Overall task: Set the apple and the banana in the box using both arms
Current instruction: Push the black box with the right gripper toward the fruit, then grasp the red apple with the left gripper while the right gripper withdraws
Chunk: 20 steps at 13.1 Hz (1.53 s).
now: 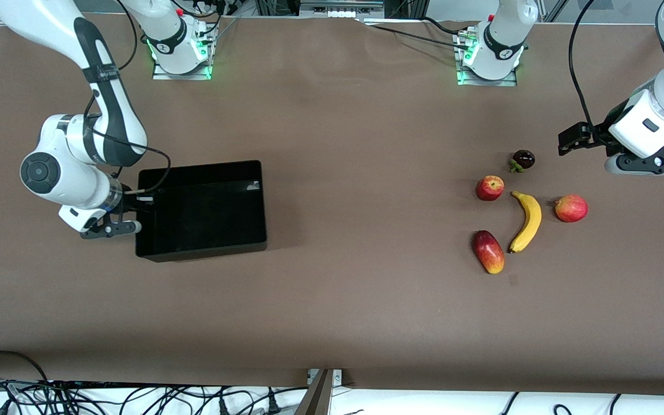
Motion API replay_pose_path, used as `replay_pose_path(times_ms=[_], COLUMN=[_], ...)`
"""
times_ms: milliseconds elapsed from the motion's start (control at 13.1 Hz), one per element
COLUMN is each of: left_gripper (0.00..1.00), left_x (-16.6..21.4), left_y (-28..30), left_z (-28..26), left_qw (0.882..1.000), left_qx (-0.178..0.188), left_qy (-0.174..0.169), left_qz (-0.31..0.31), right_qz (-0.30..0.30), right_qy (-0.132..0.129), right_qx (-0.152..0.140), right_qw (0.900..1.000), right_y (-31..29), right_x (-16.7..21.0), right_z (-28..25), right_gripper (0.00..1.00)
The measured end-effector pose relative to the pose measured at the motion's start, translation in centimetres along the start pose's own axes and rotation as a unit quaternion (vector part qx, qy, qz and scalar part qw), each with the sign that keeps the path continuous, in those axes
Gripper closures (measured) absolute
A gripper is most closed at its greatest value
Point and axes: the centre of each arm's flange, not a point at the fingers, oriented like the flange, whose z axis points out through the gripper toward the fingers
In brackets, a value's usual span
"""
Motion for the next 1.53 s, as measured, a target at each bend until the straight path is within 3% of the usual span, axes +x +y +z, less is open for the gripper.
replay_pose_path(times_ms=[383,612,995,1224,1531], left_gripper=[0.00,0.00,0.00,0.00,0.00], left_x=[0.0,0.0,0.1,0.1,0.4], left_y=[0.0,0.0,0.0,0.0,0.2], left_z=[0.0,0.0,0.1,0.4,1.8], left_qw=[1.000,1.000,1.000,1.000,1.000], left_qx=[0.000,0.000,0.000,0.000,0.001], left_qy=[0.000,0.000,-0.001,-0.005,-0.028], left_qz=[0.000,0.000,0.000,0.000,0.002], right_qz=[0.028,0.058,0.102,0.105,0.112], right_qy=[0.012,-0.005,0.001,0.011,0.021], right_qx=[0.012,0.053,0.053,0.056,0.062], right_qw=[0.999,0.997,0.993,0.993,0.992], right_y=[-15.8,-28.3,-45.0,-50.5,-52.2], right_x=[1.6,0.8,-0.2,-0.8,-1.1], right_z=[-4.5,-2.7,2.0,4.1,5.7], right_gripper=[0.96,0.96,0.96,0.96,0.96])
